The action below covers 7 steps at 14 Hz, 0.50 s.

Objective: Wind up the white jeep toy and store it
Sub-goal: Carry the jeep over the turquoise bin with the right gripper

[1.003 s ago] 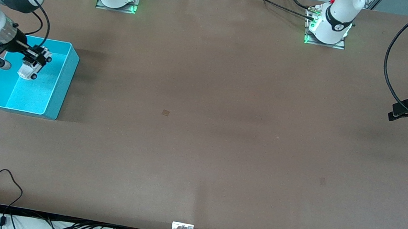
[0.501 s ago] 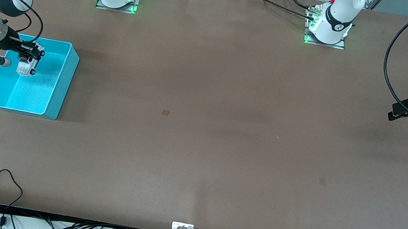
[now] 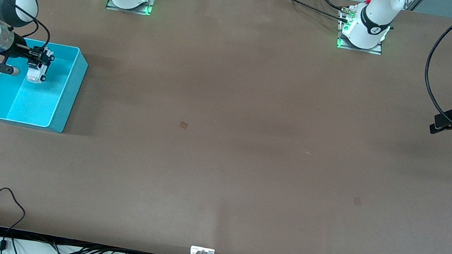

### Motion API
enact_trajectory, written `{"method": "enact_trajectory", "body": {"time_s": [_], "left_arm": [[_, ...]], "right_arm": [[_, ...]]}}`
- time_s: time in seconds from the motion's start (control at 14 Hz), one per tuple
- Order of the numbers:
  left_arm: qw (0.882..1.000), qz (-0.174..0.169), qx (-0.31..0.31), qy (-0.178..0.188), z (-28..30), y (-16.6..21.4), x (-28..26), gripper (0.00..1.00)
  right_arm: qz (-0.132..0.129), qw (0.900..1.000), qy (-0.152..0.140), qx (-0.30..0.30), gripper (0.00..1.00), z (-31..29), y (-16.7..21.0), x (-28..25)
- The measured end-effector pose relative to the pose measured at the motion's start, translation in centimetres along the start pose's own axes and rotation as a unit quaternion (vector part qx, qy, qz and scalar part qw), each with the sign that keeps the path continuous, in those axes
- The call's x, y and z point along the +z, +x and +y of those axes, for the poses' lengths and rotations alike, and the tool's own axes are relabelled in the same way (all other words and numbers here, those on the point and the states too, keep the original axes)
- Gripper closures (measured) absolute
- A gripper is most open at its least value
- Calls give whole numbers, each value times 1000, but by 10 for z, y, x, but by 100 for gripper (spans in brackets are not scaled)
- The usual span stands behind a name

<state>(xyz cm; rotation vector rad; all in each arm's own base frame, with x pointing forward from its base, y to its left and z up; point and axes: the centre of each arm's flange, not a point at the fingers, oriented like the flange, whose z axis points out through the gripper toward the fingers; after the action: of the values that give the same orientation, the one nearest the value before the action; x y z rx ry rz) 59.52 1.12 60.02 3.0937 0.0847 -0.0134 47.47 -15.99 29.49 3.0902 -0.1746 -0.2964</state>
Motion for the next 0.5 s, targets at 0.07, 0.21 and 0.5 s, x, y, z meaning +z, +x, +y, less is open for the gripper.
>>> {"method": "enact_trajectory", "body": {"time_s": [0.07,0.21,0.5], "left_arm": [[1000,0,0,0,0,0,0,0],[1000,0,0,0,0,0,0,0],[1000,0,0,0,0,0,0,0]], "right_arm": [[-1,1000,-2,-2,48,1,2,6],[-8,1000,-1,-2,48,2,4,23],[-23,1000,5,4,48,10,7,55]]}}
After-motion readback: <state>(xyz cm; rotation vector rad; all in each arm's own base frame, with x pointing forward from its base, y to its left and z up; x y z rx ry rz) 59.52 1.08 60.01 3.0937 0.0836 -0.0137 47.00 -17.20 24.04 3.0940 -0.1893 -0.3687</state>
